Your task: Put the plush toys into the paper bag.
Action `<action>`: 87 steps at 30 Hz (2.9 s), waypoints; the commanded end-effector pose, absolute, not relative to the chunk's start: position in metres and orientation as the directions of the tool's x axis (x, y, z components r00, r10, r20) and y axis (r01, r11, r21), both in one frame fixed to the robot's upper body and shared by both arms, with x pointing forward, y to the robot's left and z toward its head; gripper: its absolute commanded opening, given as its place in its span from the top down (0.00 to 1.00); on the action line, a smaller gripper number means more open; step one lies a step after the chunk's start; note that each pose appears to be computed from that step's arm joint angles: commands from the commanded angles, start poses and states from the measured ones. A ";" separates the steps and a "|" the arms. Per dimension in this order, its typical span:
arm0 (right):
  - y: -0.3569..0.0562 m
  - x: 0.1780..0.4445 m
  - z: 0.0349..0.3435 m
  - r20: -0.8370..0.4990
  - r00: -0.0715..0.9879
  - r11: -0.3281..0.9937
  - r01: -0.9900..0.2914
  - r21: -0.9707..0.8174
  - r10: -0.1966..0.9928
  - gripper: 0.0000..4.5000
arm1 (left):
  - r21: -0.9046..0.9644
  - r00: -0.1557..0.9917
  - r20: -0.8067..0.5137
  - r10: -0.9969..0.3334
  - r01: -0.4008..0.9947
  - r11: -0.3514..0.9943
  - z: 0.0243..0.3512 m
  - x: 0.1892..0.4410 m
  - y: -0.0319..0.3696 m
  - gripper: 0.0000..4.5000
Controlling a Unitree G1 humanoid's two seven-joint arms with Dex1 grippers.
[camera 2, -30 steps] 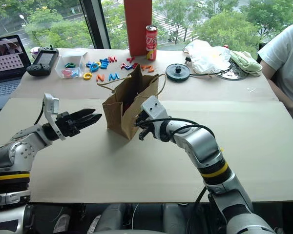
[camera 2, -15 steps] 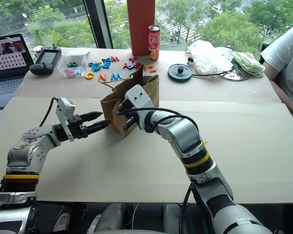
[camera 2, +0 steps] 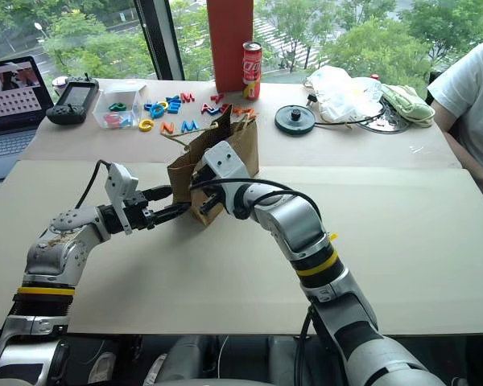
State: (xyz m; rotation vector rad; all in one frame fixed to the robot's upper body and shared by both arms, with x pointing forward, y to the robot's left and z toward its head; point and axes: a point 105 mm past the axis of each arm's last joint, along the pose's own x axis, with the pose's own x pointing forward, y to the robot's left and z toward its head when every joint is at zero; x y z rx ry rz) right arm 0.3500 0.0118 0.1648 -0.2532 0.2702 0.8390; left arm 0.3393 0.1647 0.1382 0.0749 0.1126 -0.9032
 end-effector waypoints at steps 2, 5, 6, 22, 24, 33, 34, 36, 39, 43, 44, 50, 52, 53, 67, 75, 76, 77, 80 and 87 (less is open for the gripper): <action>0.013 0.353 0.186 -0.264 0.657 0.645 -0.750 -0.144 0.706 1.00 | 0.081 0.590 -0.105 -0.800 0.807 0.585 0.155 0.337 0.163 0.25; 0.014 0.353 0.186 -0.265 0.657 0.645 -0.751 -0.144 0.706 1.00 | 0.094 0.589 -0.102 -0.802 0.808 0.582 0.159 0.337 0.164 0.25; 0.014 0.353 0.186 -0.265 0.657 0.645 -0.751 -0.144 0.706 1.00 | 0.096 0.591 -0.099 -0.800 0.806 0.584 0.160 0.337 0.164 0.25; 0.016 0.354 0.185 -0.272 0.653 0.642 -0.753 -0.143 0.706 1.00 | 0.140 0.619 -0.115 -0.777 0.784 0.604 0.158 0.333 0.158 0.01; 0.017 0.354 0.186 -0.272 0.650 0.638 -0.756 -0.144 0.709 1.00 | 0.158 0.625 -0.124 -0.771 0.779 0.606 0.155 0.334 0.154 0.01; 0.021 0.354 0.188 -0.267 0.645 0.634 -0.761 -0.140 0.716 1.00 | 0.185 0.685 -0.065 -0.726 0.723 0.665 0.154 0.350 0.140 0.01; 0.021 0.353 0.188 -0.267 0.645 0.633 -0.761 -0.140 0.716 1.00 | 0.184 0.692 -0.054 -0.720 0.716 0.674 0.155 0.352 0.139 0.01; 0.021 0.353 0.188 -0.267 0.645 0.634 -0.761 -0.139 0.716 1.00 | 0.179 0.701 -0.037 -0.712 0.706 0.685 0.157 0.356 0.138 0.01; 0.021 0.354 0.188 -0.266 0.647 0.636 -0.759 -0.138 0.714 1.00 | 0.184 0.714 -0.026 -0.699 0.691 0.699 0.157 0.360 0.140 0.01; 0.021 0.354 0.188 -0.265 0.651 0.640 -0.756 -0.139 0.712 1.00 | 0.196 0.715 -0.020 -0.699 0.689 0.698 0.157 0.362 0.139 0.01; 0.020 0.354 0.188 -0.265 0.651 0.640 -0.756 -0.139 0.711 1.00 | 0.197 0.714 -0.020 -0.700 0.689 0.698 0.157 0.362 0.139 0.01; 0.019 0.354 0.188 -0.267 0.654 0.643 -0.753 -0.141 0.707 1.00 | 0.195 0.711 -0.001 -0.703 0.690 0.697 0.158 0.363 0.139 0.43; 0.018 0.355 0.187 -0.270 0.657 0.646 -0.750 -0.142 0.703 1.00 | 0.196 0.709 0.007 -0.705 0.691 0.696 0.159 0.363 0.139 0.59; 0.017 0.355 0.186 -0.272 0.659 0.648 -0.749 -0.143 0.702 1.00 | 0.196 0.710 0.012 -0.704 0.689 0.698 0.159 0.362 0.139 0.66; 0.004 0.356 0.182 -0.285 0.678 0.669 -0.729 -0.145 0.678 1.00 | 0.177 0.718 0.058 -0.693 0.676 0.715 0.164 0.362 0.141 0.96; -0.013 0.354 0.186 -0.254 0.696 0.680 -0.715 -0.161 0.671 1.00 | 0.164 0.703 0.061 -0.709 0.693 0.702 0.161 0.360 0.140 0.96; -0.016 0.353 0.187 -0.246 0.697 0.679 -0.715 -0.165 0.674 1.00 | 0.167 0.708 0.064 -0.704 0.688 0.707 0.161 0.360 0.140 0.96; -0.019 0.351 0.189 -0.234 0.696 0.678 -0.716 -0.167 0.679 1.00 | 0.166 0.708 0.065 -0.703 0.688 0.707 0.160 0.360 0.140 0.96; -0.036 0.340 0.199 -0.180 0.681 0.659 -0.732 -0.174 0.710 1.00 | 0.169 0.695 0.068 -0.716 0.699 0.695 0.161 0.358 0.138 0.96; -0.133 0.337 0.221 -0.116 0.740 0.732 -0.672 -0.111 0.662 1.00 | 0.213 0.628 0.099 -0.772 0.744 0.633 0.179 0.349 0.140 0.96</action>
